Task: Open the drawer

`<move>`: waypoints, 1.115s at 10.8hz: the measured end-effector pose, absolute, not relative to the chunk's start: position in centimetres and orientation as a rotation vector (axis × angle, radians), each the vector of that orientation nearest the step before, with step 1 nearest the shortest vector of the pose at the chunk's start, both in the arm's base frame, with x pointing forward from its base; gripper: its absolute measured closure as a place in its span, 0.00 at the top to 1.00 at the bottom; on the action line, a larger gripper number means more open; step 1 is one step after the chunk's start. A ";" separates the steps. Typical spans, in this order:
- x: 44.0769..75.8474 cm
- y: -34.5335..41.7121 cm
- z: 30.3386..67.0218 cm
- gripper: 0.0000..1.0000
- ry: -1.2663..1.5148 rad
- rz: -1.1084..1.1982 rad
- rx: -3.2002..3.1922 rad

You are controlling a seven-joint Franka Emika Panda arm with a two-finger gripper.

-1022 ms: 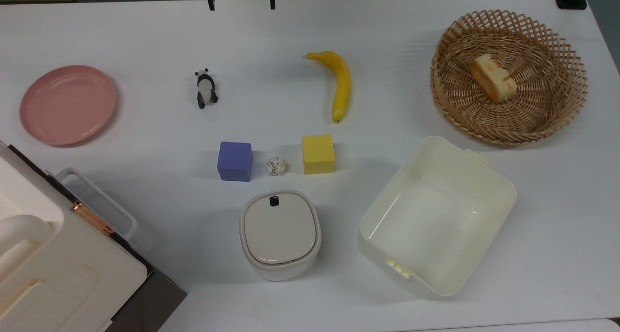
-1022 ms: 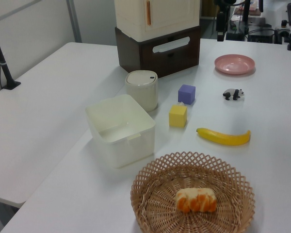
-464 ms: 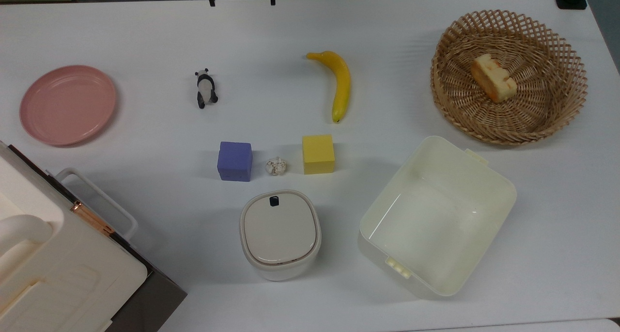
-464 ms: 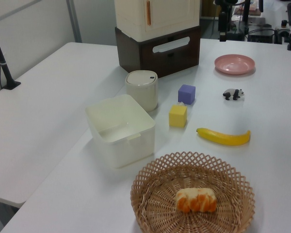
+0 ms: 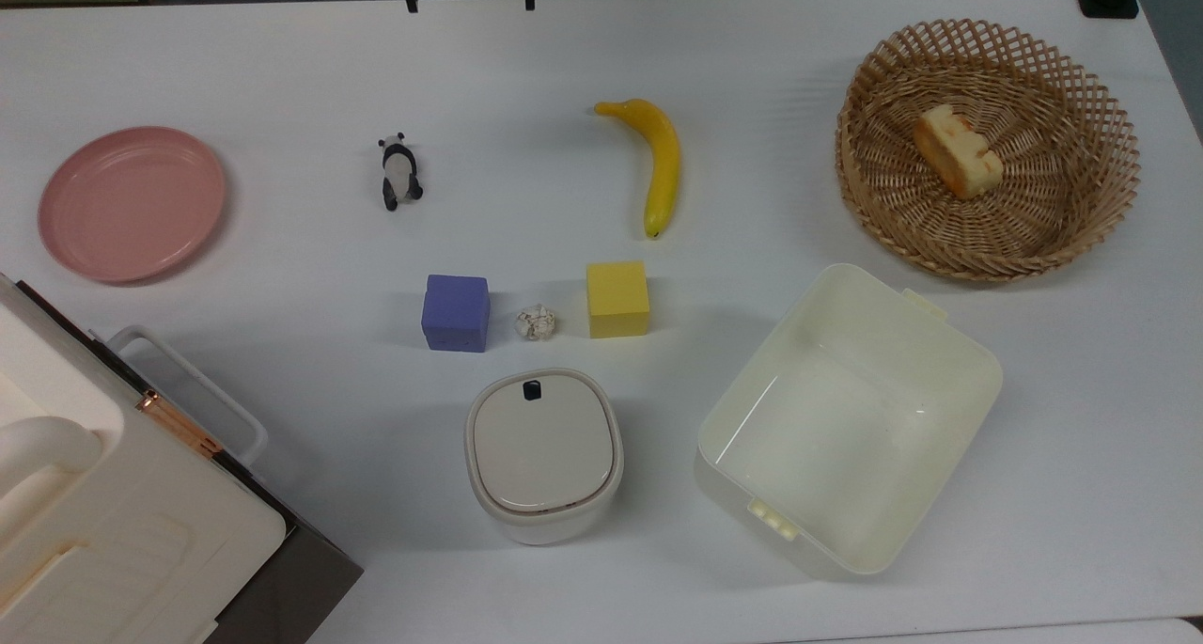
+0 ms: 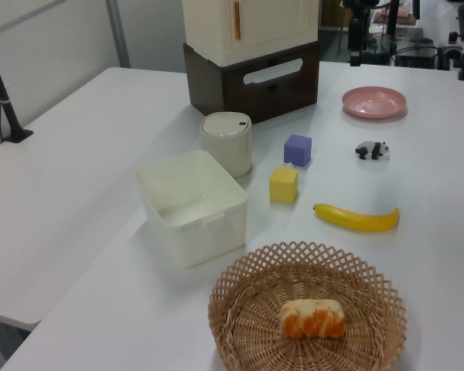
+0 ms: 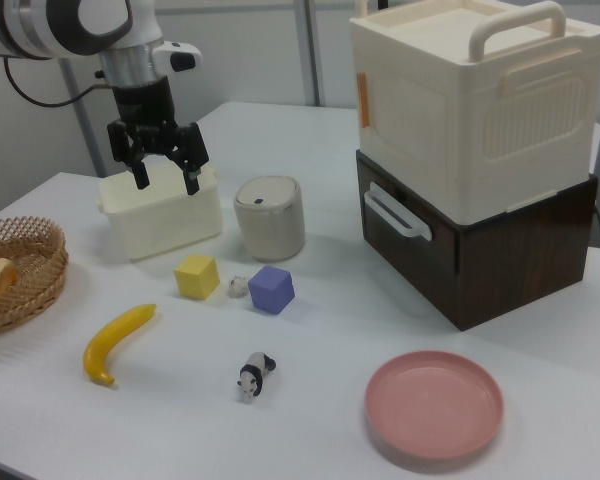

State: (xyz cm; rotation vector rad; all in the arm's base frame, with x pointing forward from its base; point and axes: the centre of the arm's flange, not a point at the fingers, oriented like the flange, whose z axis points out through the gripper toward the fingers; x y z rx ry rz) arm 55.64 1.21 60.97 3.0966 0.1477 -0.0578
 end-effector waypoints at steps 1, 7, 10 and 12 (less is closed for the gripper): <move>55.6 1.3 61.0 1.00 0.148 -0.058 3.104; 55.6 1.3 61.0 1.00 0.145 -0.057 3.115; 55.6 1.2 61.0 1.00 0.143 -0.057 3.115; 55.6 1.2 61.0 1.00 0.143 -0.057 3.115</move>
